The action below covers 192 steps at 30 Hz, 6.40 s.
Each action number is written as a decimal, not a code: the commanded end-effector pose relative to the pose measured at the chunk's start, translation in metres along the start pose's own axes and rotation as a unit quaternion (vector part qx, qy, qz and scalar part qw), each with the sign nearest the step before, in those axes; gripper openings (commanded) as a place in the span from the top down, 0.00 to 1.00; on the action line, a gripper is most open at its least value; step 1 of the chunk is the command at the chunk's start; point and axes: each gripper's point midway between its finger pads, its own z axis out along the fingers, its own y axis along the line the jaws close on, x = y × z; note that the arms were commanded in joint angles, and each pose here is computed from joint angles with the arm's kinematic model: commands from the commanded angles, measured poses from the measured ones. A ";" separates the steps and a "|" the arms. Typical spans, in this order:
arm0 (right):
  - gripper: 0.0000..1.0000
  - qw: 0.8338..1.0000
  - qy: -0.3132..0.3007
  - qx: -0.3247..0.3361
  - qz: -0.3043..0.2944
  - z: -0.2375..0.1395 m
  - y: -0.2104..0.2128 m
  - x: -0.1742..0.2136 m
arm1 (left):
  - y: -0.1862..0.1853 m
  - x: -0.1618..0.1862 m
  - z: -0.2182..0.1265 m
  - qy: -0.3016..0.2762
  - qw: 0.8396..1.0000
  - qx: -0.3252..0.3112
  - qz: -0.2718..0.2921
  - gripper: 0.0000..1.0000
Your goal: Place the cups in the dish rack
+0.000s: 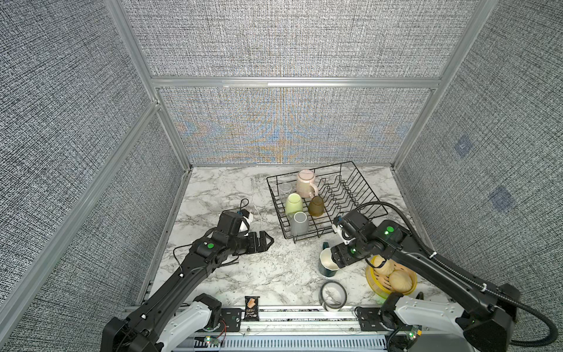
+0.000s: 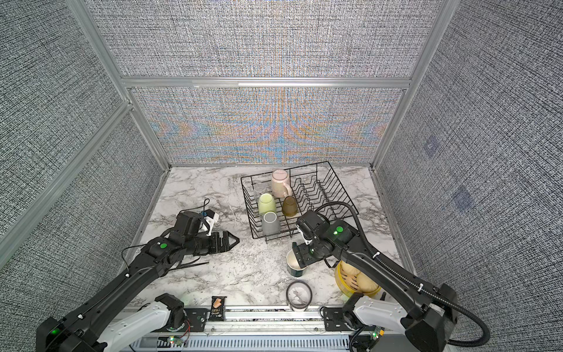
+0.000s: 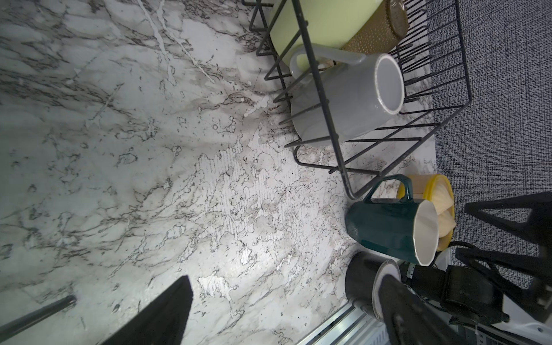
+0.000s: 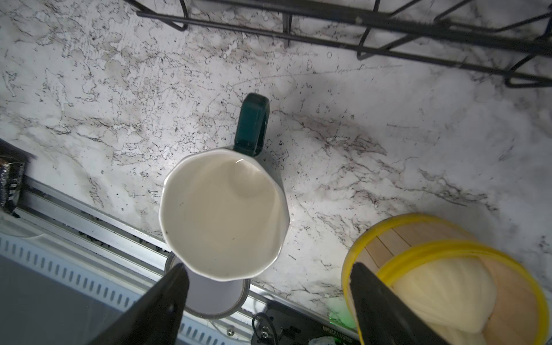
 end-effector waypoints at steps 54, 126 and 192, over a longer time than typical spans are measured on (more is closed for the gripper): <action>1.00 0.960 -0.151 -0.207 -0.110 0.005 0.090 -0.042 | -0.066 -0.001 -0.015 0.020 0.984 0.175 0.001 0.08; 0.67 0.937 -0.288 0.011 -0.199 0.049 0.235 -0.106 | 0.056 0.032 0.025 -0.011 0.946 -0.070 -0.315 1.00; 0.07 0.647 -0.323 -0.688 0.068 -0.124 0.182 -0.134 | -0.162 -0.050 -0.082 -0.053 0.914 0.403 0.004 1.00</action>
